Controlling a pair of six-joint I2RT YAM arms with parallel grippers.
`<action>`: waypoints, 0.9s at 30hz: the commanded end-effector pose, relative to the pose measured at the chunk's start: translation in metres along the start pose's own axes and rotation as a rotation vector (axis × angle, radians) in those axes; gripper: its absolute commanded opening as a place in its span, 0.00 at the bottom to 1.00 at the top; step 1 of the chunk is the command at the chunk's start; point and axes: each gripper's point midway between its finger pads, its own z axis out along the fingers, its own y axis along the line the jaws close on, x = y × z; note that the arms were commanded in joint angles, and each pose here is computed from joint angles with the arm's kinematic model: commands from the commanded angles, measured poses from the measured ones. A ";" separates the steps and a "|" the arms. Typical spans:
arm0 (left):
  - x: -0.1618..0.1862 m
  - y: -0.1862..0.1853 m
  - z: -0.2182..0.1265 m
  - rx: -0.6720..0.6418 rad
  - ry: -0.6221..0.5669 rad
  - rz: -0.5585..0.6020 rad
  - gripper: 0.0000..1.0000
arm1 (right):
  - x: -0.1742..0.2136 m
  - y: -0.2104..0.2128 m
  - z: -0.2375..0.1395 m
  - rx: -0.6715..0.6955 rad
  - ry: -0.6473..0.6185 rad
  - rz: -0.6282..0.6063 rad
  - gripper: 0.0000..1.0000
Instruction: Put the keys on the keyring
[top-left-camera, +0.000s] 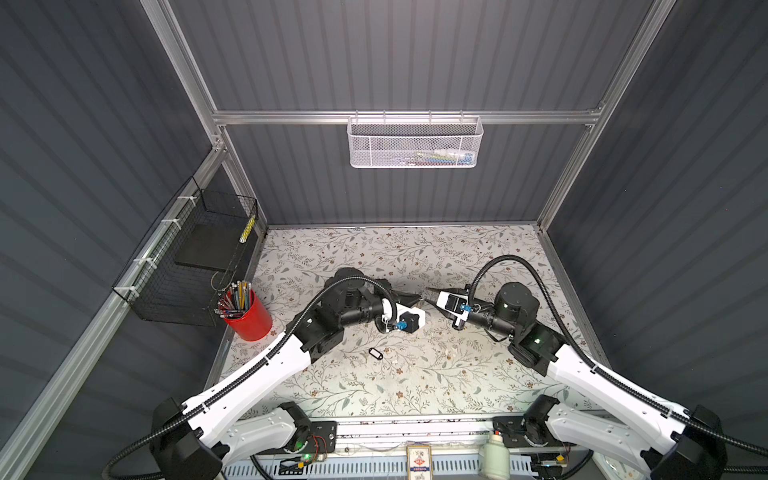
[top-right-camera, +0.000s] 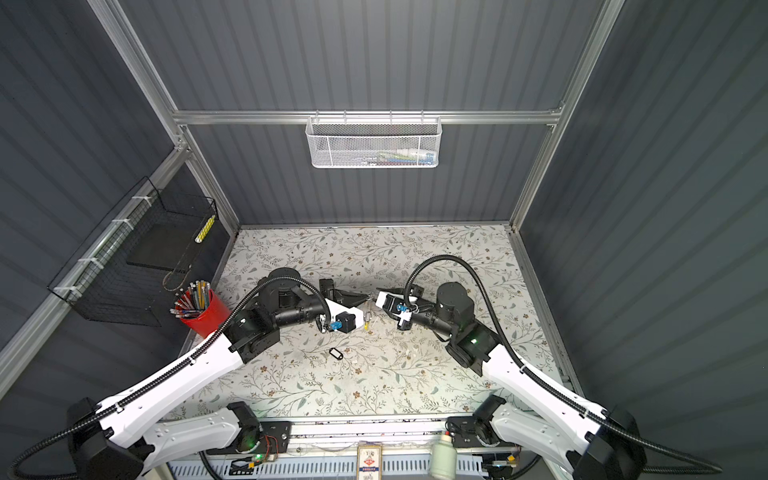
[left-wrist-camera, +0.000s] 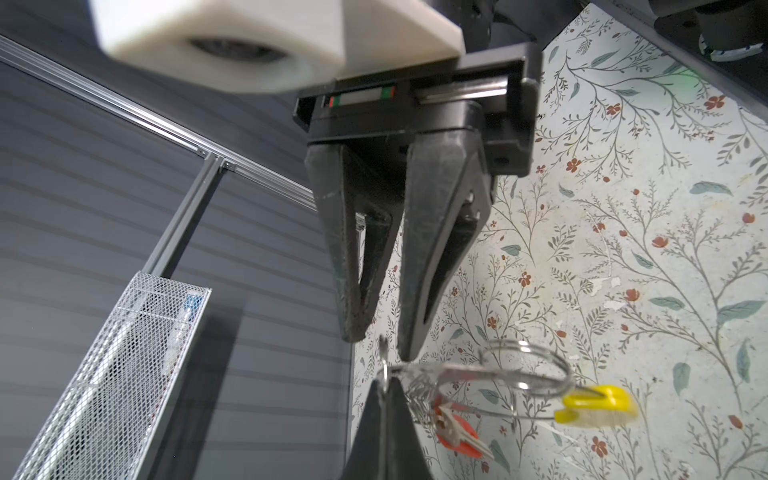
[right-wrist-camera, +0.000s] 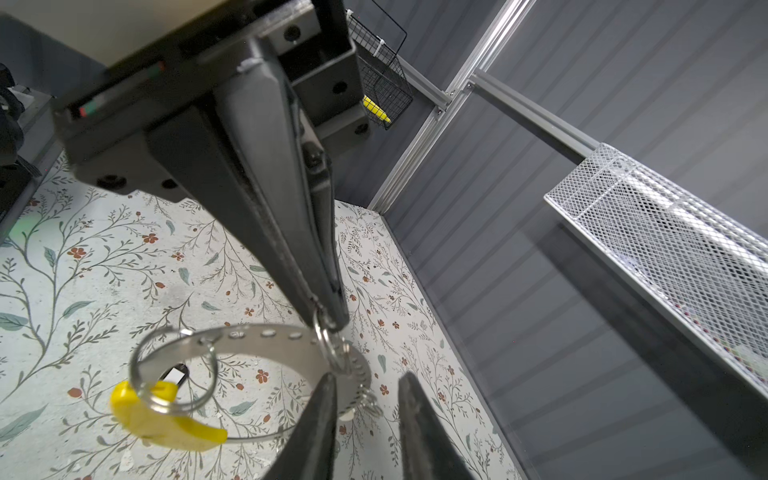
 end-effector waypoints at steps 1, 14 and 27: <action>-0.014 0.009 -0.005 -0.058 -0.063 0.079 0.00 | 0.004 0.003 -0.004 0.010 0.001 0.018 0.30; -0.022 0.003 -0.006 -0.069 -0.126 0.113 0.00 | -0.019 0.003 -0.012 -0.021 -0.072 0.006 0.26; -0.030 0.000 -0.005 -0.034 -0.172 0.046 0.00 | -0.030 0.004 -0.013 -0.046 -0.103 -0.009 0.19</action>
